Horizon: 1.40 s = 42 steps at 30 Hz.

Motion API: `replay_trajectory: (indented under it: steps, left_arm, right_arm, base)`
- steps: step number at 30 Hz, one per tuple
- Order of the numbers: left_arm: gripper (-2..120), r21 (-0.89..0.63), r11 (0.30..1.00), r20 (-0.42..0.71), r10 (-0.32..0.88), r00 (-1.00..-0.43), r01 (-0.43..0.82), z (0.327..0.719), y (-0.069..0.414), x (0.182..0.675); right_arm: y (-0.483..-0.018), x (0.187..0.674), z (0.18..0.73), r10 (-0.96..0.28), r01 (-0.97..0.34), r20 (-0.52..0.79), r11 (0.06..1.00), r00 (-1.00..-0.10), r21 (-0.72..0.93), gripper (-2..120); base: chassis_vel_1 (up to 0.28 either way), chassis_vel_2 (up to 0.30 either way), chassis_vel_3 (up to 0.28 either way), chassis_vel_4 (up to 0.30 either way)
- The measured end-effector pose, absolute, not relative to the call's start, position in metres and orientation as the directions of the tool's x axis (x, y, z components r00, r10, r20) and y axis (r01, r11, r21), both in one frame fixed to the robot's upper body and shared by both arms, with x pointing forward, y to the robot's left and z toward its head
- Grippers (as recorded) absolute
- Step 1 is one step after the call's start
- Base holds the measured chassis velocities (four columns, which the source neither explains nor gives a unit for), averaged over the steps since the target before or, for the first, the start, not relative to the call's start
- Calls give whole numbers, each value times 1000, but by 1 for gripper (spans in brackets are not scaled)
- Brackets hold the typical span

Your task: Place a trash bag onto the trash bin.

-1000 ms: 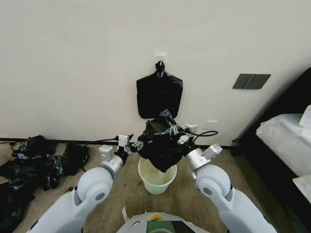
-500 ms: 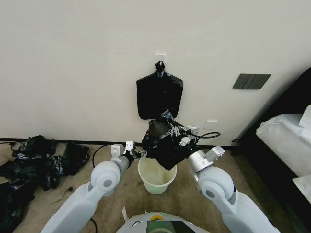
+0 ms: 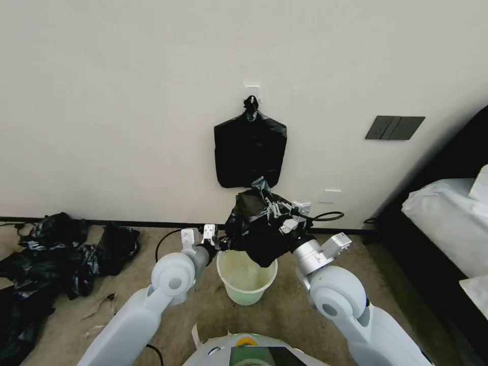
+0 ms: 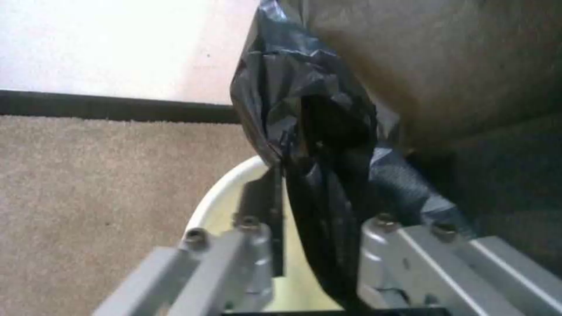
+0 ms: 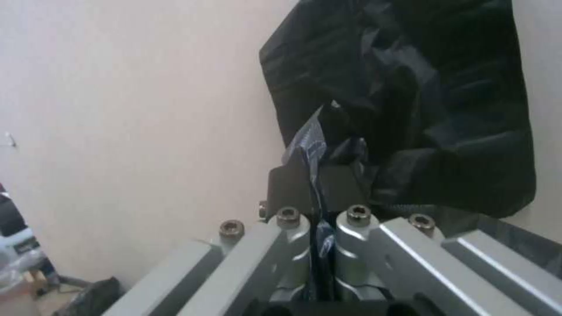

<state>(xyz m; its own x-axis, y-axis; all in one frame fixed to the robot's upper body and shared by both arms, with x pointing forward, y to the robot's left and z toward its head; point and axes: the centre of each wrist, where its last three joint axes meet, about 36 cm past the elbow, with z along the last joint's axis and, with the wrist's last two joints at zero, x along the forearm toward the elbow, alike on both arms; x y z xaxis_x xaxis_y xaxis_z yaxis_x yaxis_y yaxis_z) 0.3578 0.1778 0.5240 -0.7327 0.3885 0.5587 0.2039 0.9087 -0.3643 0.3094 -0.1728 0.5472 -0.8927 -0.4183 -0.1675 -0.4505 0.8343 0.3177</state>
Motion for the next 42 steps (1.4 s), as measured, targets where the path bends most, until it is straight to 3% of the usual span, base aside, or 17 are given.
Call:
replay_trajectory:
  steps: [4,15,25,35,42]
  left_arm:
    - [0,-374,907,532,381,-756,195,525,179,356]
    - [0,-328,913,360,360,-861,244,569,200,322]
    - [0,-322,919,373,345,-862,228,559,197,316]
    - [0,-391,907,474,343,-811,155,499,166,319]
    - [0,-400,907,492,331,-805,129,479,153,316]
  right_arm:
    - [-170,306,546,-417,-449,-169,820,-893,355,0]
    - [-154,296,529,-381,-390,-126,773,-916,500,0]
    - [-136,281,496,-327,-276,-21,761,-945,587,0]
    - [-137,267,454,-184,-88,117,825,-976,558,0]
    - [-131,260,440,-97,19,197,857,-976,515,0]
  base:
    - [0,0,0,0]
    - [0,0,0,0]
    - [0,0,0,0]
    - [0,0,0,0]
    - [0,0,0,0]
